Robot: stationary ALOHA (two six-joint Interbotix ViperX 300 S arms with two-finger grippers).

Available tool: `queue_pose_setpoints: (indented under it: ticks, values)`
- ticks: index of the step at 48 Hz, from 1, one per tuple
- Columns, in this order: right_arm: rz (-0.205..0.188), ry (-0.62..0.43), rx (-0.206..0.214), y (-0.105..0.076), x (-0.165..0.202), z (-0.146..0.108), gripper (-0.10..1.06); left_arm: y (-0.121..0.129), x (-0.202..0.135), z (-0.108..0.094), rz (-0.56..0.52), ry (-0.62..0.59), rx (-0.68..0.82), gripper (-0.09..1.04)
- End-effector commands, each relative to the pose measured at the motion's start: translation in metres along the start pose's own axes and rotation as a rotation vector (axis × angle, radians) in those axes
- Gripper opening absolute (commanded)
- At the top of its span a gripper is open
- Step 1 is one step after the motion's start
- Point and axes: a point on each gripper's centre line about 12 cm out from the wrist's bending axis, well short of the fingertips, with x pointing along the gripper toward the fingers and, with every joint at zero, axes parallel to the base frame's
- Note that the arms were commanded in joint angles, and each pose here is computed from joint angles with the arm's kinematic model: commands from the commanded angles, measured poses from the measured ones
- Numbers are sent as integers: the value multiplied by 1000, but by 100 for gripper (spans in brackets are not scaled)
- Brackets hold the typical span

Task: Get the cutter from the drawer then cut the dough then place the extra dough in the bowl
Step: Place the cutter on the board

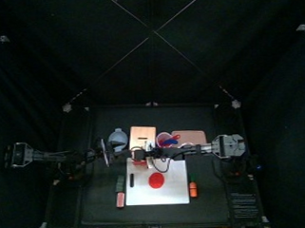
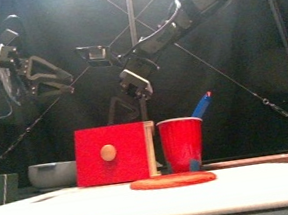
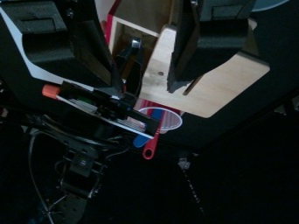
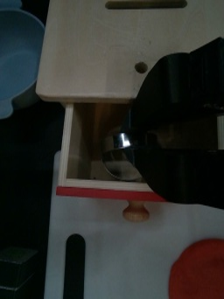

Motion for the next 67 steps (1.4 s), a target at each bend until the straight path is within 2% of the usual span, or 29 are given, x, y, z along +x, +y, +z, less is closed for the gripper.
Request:
queue_pose_setpoints:
  ticks: [1,14,27,34,44,52,67]
  values:
    - [-14,-87,-1,-4,-31,29,51,1,2,5,8,-22,-3,83]
    - [-31,-154,-20,-5,-68,50,51,4,2,5,26,-23,-7,83]
    - [-74,-174,-61,-13,-99,55,51,7,3,5,39,-23,-12,83]
    - [-79,-201,-72,-12,-115,58,51,10,3,6,52,-25,-12,83]
    - [-60,-155,-85,-5,-91,43,51,12,4,8,64,-33,-18,83]
    - [-56,-157,-90,-2,-87,44,51,12,4,7,62,-20,-16,83]
    - [-56,-164,-116,6,-105,46,51,11,4,5,59,-4,-15,83]
